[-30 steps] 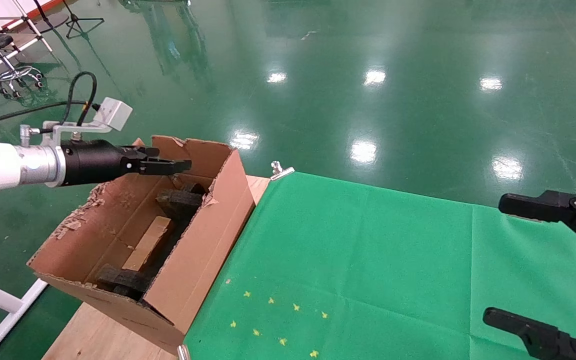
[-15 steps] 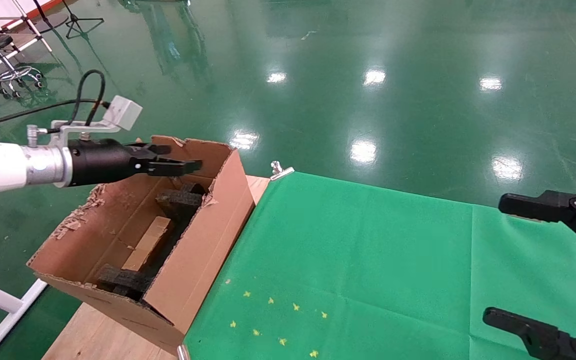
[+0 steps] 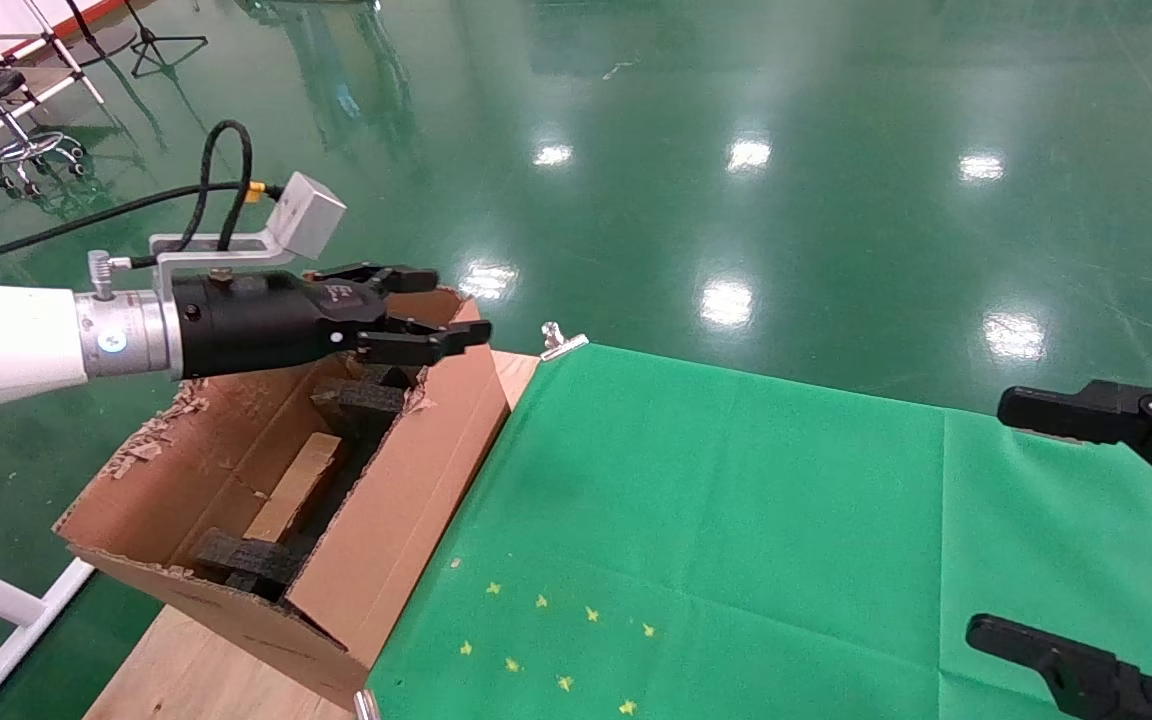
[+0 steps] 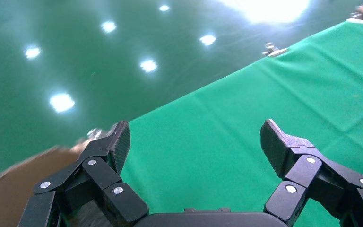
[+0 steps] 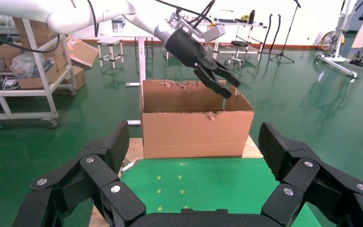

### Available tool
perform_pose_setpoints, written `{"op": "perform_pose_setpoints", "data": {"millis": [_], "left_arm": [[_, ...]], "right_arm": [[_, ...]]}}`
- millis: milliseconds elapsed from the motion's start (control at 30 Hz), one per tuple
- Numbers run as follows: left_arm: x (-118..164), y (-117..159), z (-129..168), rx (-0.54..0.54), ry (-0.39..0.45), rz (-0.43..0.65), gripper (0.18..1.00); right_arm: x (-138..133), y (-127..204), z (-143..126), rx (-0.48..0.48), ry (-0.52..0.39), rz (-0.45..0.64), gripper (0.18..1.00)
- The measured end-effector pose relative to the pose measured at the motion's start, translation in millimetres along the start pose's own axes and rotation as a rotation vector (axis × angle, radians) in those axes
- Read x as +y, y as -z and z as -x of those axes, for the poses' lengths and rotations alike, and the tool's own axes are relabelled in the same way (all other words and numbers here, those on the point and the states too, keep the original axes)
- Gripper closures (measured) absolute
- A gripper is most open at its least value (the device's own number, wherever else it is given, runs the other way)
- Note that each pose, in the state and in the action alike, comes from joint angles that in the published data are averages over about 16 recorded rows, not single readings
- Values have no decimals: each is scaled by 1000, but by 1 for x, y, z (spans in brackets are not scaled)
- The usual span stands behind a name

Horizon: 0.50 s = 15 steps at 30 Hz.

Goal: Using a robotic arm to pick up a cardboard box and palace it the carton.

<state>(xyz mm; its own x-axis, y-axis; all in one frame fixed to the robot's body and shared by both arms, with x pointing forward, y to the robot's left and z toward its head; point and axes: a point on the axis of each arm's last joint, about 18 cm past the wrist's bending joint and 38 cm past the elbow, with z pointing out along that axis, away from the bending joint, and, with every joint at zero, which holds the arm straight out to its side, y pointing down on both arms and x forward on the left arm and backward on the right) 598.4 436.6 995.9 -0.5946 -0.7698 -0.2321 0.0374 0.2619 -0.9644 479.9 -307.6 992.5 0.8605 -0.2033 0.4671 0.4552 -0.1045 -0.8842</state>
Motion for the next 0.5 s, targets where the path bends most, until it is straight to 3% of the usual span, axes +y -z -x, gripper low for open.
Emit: {"op": "perform_pose_setpoints", "data": {"millis": [500], "left_arm": [[-20, -6, -69, 253, -131, -138, 183]], "right_arm": [[0, 0, 0, 0, 0, 0, 178]]}}
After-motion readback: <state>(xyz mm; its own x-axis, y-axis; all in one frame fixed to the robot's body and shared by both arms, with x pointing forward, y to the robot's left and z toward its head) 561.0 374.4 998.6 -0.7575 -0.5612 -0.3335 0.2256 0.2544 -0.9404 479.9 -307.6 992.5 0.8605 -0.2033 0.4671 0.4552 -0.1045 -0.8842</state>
